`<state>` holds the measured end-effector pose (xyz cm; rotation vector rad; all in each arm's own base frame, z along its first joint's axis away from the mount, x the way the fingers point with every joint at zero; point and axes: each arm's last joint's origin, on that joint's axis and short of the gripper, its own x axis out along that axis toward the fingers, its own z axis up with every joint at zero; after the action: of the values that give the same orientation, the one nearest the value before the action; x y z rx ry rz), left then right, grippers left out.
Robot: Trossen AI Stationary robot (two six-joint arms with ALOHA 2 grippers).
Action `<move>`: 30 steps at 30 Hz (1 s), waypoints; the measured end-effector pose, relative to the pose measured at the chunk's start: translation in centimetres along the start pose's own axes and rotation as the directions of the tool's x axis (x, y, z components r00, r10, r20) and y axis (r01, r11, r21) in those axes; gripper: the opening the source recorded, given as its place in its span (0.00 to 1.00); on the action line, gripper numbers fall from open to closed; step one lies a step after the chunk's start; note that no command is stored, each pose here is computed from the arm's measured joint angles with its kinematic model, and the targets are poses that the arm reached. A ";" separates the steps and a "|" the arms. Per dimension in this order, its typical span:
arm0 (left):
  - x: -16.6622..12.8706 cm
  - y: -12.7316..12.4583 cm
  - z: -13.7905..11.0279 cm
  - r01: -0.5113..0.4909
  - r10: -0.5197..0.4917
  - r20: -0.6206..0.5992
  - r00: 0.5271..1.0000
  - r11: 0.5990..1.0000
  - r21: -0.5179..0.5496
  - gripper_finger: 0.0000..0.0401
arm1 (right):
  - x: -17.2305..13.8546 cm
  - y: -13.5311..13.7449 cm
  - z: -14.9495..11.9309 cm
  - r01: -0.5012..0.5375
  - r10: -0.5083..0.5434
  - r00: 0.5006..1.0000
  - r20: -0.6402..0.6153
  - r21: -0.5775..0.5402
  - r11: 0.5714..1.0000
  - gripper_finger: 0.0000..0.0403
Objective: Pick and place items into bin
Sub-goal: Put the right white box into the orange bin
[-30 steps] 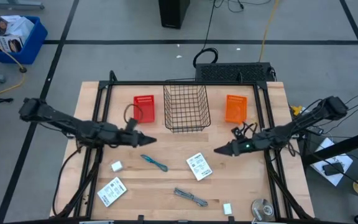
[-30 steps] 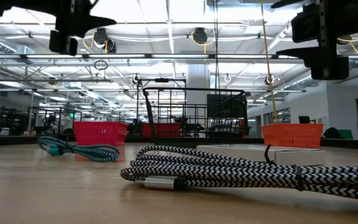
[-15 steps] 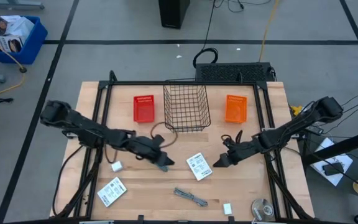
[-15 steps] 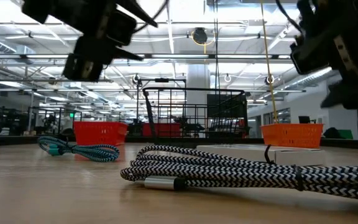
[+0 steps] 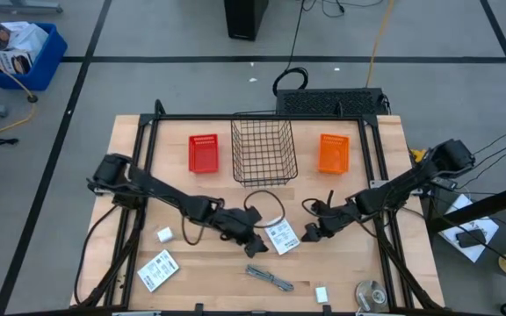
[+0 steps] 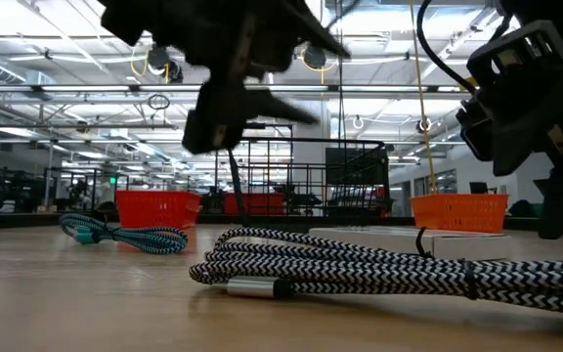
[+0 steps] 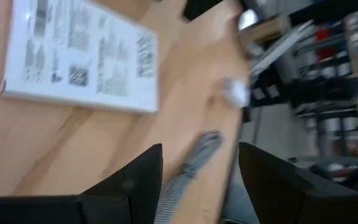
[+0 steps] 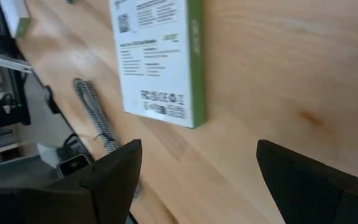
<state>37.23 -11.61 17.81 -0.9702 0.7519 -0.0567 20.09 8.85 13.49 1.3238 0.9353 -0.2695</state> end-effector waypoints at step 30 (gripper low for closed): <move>2.7 4.8 3.0 -0.262 0.260 -0.033 0.965 0.964 -0.051 0.53 | 1.7 -0.4 0.5 0.012 -0.012 0.993 0.114 0.001 1.000 0.77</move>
<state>39.73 -7.66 13.63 -0.9168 0.9040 0.1827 21.09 8.86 11.94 1.2896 0.8474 -0.3507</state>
